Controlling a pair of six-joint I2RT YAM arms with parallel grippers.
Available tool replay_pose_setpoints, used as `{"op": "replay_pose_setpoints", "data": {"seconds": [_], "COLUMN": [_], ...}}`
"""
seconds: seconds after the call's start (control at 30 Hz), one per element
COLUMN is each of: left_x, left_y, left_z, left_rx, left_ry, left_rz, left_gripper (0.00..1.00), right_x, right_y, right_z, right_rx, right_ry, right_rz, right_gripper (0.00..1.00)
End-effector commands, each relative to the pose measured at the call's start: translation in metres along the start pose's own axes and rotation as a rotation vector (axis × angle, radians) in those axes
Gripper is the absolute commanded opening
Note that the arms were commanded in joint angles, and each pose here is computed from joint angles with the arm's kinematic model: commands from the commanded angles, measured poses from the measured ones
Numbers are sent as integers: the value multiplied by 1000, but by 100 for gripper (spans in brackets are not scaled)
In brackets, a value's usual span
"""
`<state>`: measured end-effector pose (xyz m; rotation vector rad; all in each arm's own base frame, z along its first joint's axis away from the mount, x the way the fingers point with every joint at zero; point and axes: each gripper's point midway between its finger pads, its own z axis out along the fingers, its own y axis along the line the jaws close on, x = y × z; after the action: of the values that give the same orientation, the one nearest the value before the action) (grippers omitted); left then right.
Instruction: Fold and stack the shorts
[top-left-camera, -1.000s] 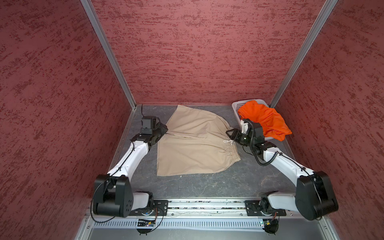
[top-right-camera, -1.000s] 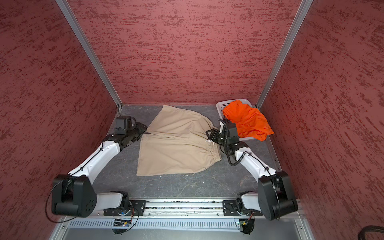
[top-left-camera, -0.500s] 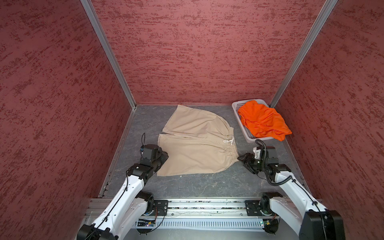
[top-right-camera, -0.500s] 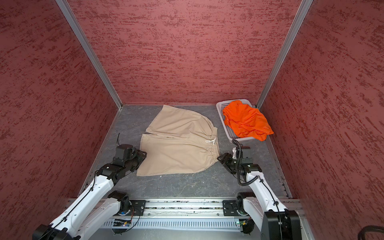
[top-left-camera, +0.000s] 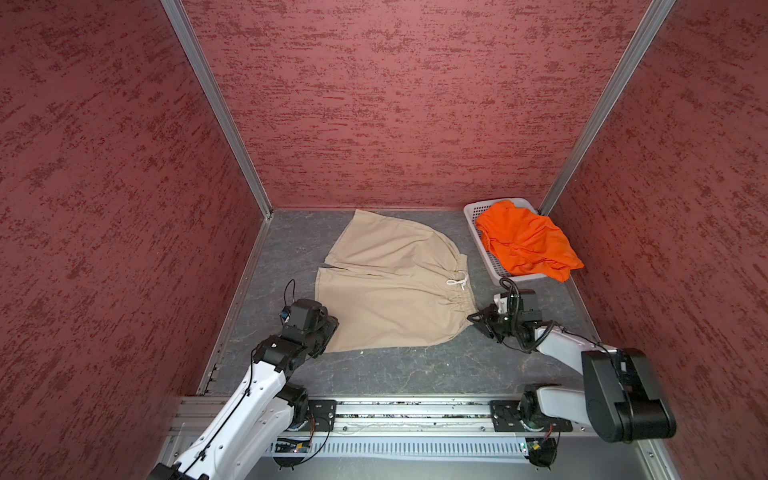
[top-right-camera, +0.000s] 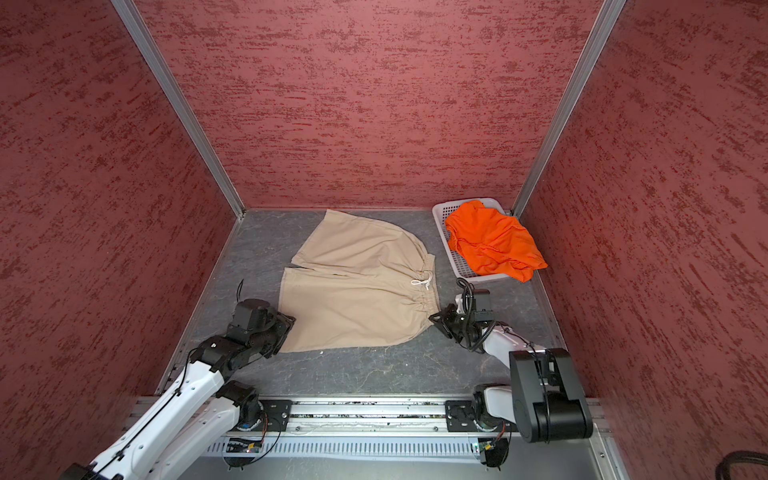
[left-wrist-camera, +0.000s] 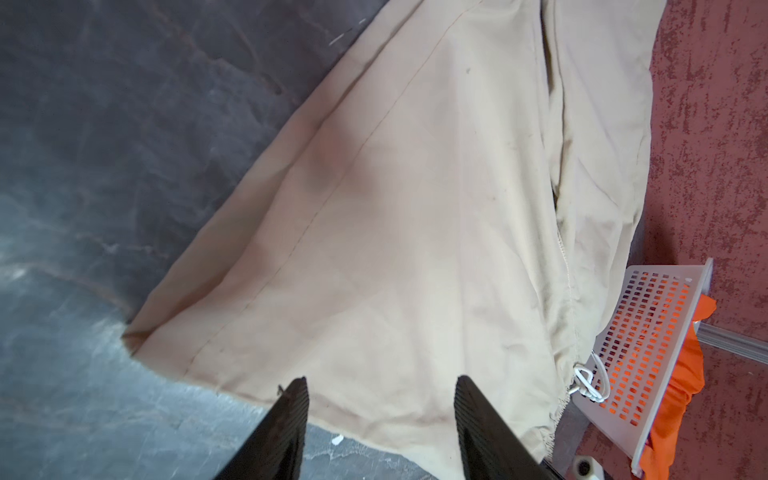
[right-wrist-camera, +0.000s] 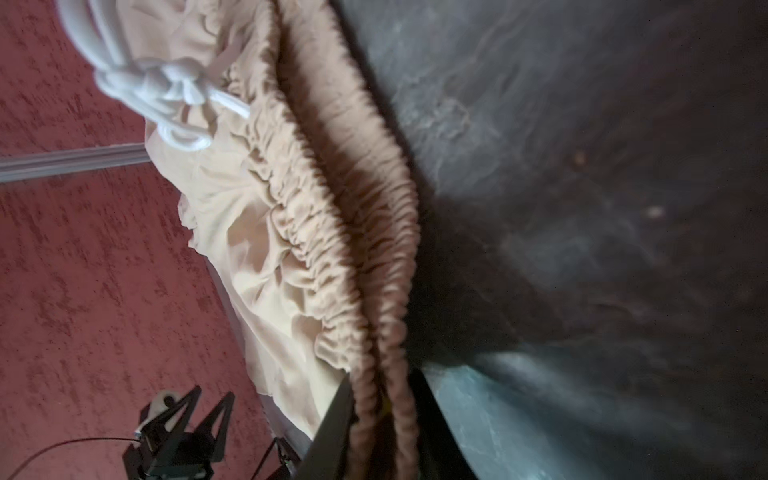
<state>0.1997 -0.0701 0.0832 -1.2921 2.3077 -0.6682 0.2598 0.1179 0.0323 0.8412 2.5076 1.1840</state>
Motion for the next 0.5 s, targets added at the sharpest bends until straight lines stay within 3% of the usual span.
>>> {"op": "replay_pose_setpoints", "data": {"seconds": [0.0, 0.17, 0.27, 0.47], "left_x": [5, 0, -5, 1], "left_y": [21, 53, 65, 64], "left_z": [-13, -42, -52, -23], "left_rx": [-92, -262, -322, -298], "left_ry": [4, -69, -111, -31], "left_rz": [-148, -301, -318, -334], "left_gripper": [59, 61, 61, 57], "right_x": [-9, -6, -8, -6], "right_y": [6, 6, 9, 16], "right_z": [1, 2, 1, 1], "right_rx": [-34, -56, -67, -79], "right_ry": [-55, -50, -57, -45], "right_rz": [-13, 0, -2, -22], "right_gripper": [0, 0, 0, 0]}}
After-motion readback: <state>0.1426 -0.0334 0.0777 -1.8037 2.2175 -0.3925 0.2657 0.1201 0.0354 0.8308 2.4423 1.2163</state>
